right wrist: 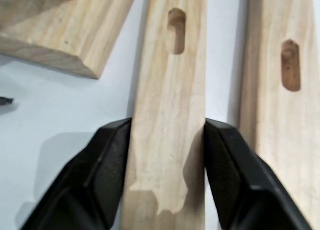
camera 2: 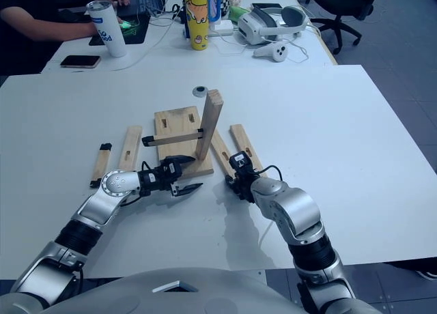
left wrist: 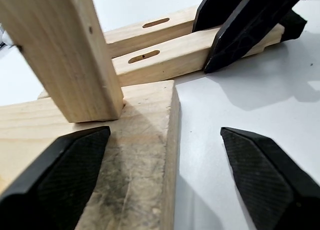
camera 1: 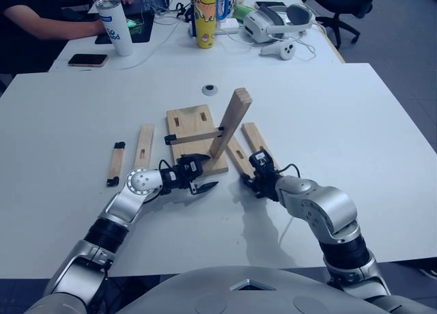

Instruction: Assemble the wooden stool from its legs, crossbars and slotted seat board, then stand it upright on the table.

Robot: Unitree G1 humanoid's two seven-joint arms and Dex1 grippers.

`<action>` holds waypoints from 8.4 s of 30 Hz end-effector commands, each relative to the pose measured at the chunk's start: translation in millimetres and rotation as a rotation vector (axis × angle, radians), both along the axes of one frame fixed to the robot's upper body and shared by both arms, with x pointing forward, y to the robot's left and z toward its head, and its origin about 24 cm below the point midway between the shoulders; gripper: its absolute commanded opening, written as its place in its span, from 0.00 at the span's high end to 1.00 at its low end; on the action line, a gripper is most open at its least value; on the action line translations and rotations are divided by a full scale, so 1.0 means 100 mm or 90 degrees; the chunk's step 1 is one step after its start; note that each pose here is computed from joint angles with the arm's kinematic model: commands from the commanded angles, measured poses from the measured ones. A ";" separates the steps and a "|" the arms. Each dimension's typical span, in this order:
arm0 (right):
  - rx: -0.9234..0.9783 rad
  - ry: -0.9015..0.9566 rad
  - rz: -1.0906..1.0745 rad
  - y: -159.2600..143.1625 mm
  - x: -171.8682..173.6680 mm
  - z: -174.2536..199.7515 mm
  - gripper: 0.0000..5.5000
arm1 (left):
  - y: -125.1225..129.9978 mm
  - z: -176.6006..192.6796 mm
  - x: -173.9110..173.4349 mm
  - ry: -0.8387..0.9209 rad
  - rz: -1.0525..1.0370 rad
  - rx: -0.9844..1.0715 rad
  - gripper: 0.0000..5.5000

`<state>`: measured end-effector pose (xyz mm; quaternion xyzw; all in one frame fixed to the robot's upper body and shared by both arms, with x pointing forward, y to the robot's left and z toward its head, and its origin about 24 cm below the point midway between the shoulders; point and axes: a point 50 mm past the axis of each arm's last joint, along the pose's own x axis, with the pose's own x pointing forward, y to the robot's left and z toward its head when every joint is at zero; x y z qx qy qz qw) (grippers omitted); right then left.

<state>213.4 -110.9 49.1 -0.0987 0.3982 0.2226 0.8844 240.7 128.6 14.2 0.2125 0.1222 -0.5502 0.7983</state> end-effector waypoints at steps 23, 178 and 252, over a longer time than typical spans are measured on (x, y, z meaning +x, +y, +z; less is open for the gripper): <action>0.511 -0.503 -0.141 -0.65 0.77 1.32 0.62 | -0.28 0.78 -0.37 0.141 -0.024 -0.222 0.15; 0.117 -0.202 0.411 0.18 0.48 -0.42 0.27 | 0.99 1.65 0.21 0.017 0.095 -0.201 0.62; 0.043 -0.409 0.205 0.64 0.59 0.29 1.00 | 0.42 1.34 0.54 0.159 -0.074 0.029 0.62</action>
